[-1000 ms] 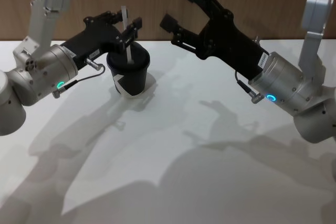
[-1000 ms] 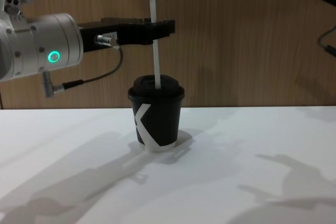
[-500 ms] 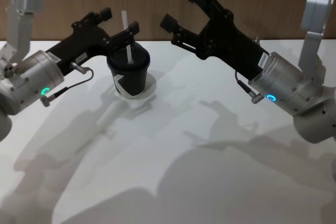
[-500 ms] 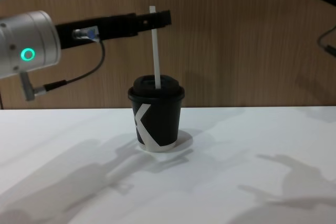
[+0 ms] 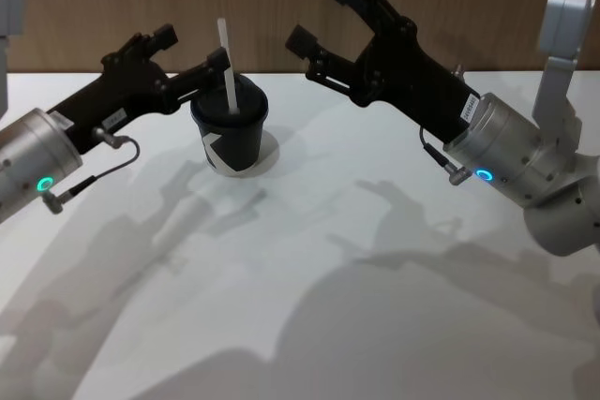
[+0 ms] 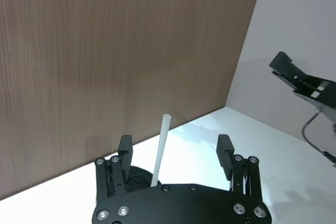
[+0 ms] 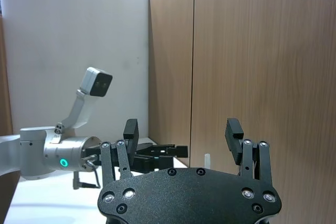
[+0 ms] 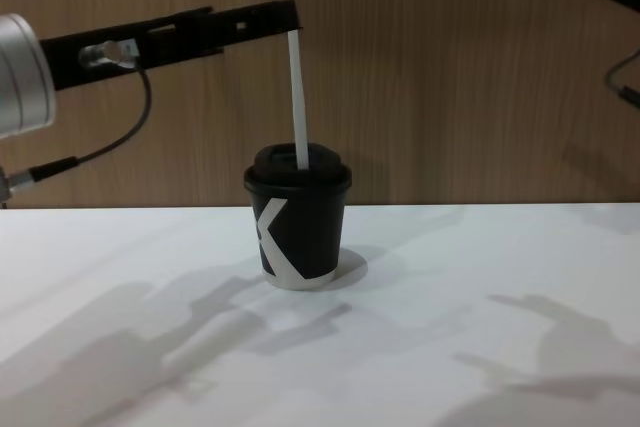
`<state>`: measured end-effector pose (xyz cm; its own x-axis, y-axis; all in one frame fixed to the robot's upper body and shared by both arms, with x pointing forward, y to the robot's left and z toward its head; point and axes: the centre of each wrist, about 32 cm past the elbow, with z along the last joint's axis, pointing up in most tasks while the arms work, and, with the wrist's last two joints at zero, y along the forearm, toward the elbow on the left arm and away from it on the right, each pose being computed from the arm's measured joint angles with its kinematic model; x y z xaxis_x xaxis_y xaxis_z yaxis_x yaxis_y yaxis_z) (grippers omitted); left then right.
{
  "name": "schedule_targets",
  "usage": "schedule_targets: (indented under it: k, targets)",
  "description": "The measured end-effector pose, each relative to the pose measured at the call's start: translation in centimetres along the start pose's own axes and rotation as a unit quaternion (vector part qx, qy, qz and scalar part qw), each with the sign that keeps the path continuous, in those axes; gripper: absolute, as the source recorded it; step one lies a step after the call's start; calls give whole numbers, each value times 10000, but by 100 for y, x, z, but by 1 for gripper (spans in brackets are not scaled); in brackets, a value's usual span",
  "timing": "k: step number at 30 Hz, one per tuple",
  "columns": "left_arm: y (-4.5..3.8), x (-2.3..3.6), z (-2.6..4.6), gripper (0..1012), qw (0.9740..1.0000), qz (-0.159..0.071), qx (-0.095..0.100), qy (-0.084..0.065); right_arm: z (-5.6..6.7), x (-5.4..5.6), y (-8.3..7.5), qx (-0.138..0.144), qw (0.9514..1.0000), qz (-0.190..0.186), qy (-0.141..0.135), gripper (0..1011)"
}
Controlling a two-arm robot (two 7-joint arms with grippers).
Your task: Pick up the straw with one hand, pass it to the other hand, and insert it into the cup.
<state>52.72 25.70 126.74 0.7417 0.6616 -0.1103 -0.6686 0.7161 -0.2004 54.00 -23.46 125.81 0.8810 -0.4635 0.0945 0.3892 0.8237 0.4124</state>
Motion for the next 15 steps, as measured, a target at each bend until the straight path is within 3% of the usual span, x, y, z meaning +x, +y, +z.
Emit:
schedule_targets:
  k: [15]
  targets:
    - [237, -43, -26, 1002, 9993, -206, 29, 295, 1, -134, -129, -558, 9984, -79, -71, 1001]
